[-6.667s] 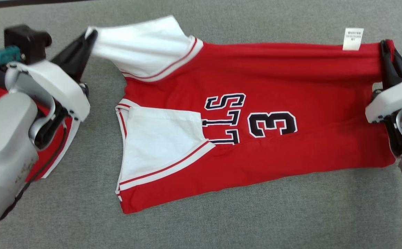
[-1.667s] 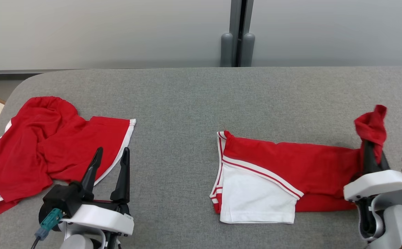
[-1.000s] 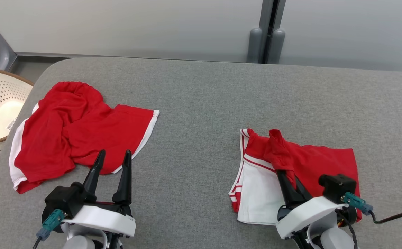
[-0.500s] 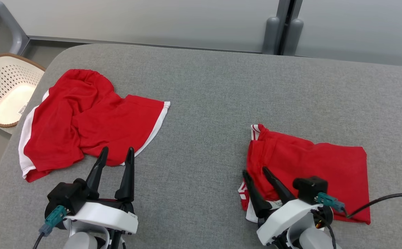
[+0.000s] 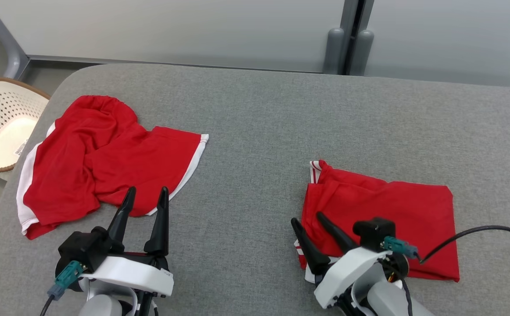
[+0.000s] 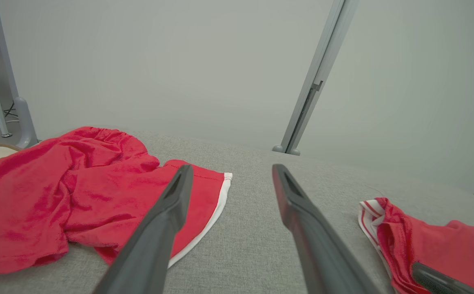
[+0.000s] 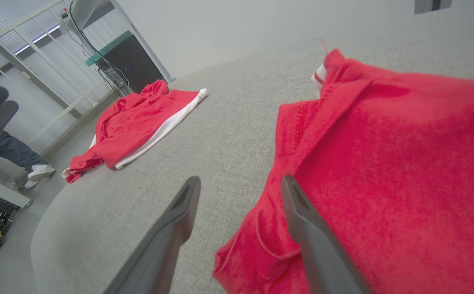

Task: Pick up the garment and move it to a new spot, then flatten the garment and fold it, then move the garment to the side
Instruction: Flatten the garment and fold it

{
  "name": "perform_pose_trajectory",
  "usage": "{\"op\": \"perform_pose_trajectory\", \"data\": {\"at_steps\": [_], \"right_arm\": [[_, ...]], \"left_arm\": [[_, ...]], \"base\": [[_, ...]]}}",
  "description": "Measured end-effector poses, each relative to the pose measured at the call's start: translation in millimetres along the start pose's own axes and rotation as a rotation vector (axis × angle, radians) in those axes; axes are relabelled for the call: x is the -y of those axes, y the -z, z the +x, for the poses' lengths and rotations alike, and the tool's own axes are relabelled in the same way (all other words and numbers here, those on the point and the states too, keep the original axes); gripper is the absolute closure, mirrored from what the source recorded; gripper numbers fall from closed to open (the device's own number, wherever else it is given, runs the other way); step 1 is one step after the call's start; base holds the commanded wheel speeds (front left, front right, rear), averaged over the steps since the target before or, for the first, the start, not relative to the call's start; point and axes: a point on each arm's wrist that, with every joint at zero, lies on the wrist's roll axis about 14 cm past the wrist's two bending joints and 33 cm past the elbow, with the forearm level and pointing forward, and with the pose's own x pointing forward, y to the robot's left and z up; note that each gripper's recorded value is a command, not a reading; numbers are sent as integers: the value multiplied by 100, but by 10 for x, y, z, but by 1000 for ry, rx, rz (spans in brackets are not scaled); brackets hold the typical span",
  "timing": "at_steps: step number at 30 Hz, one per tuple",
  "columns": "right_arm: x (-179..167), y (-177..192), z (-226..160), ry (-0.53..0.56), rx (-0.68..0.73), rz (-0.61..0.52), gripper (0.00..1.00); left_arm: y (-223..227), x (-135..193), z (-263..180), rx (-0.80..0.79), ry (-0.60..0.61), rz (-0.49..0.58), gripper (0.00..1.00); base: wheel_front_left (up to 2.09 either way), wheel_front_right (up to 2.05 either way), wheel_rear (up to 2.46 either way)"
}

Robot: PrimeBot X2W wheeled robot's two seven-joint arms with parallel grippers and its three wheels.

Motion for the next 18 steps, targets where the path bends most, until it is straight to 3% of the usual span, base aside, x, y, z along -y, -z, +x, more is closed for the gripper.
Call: {"op": "perform_pose_trajectory", "data": {"at_steps": [6,9,18], "right_arm": [[285,-430,-9,75,107,-138,0],[510,-628,-84,135,132,-283,0],[1082,-1304,-676,368,331,-455,0]], "left_arm": [[-39,102,57,15,31,-3,0],[-57,178,101,22,54,-4,0],[-169,427,241,63,127,-12,0]], "base": [[0,0,0],[0,0,0],[0,0,0]]}}
